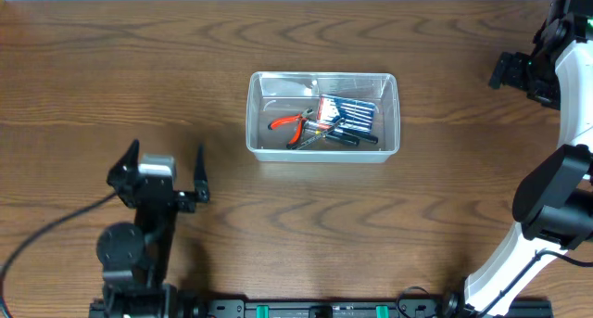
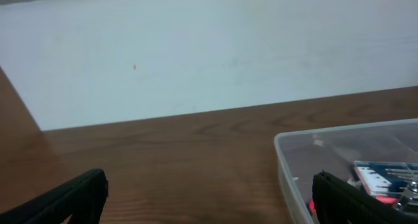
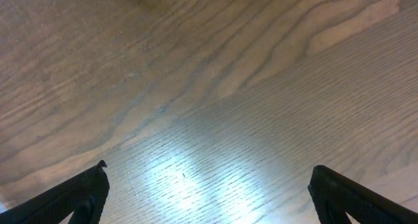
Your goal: Pack container
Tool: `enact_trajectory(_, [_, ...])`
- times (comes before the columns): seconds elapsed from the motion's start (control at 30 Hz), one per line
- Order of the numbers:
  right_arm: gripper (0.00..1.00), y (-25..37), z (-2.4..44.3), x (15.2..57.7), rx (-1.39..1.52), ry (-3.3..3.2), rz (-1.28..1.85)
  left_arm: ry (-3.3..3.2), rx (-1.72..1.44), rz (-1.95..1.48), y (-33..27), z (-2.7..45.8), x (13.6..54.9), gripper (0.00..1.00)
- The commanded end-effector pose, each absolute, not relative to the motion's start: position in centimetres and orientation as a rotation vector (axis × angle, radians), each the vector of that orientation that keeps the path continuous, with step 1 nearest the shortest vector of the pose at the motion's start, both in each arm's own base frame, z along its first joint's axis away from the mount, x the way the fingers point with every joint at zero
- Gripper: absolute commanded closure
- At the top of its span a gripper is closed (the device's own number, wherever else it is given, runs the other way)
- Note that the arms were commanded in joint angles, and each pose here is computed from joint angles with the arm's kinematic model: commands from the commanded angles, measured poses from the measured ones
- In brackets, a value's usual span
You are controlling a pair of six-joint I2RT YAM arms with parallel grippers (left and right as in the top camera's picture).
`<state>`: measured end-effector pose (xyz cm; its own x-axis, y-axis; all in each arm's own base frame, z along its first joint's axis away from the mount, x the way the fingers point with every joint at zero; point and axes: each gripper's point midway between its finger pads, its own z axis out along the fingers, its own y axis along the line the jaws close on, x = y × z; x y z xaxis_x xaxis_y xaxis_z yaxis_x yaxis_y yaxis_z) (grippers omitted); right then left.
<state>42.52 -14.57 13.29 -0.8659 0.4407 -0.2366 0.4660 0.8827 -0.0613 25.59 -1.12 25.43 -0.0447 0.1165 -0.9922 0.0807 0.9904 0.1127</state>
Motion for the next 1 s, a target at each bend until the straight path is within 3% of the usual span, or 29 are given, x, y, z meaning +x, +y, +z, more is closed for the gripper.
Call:
enact_trajectory(0.0, [0.01, -14.8, 13.1, 42.4, 0.717, 2.832, -0.174, 1.559, 0.165, 0.04, -1.3, 25.0, 24.8, 0.02])
enact_trajectory(0.67, [0.01, -14.8, 13.1, 42.4, 0.717, 2.832, -0.174, 1.494, 0.136, 0.071, -0.7, 21.7, 23.8, 0.02])
enact_trajectory(0.97, [0.01, -14.8, 13.1, 42.4, 0.717, 2.832, -0.174, 1.586, 0.086, 0.017, -0.6, 17.8, 24.4, 0.02])
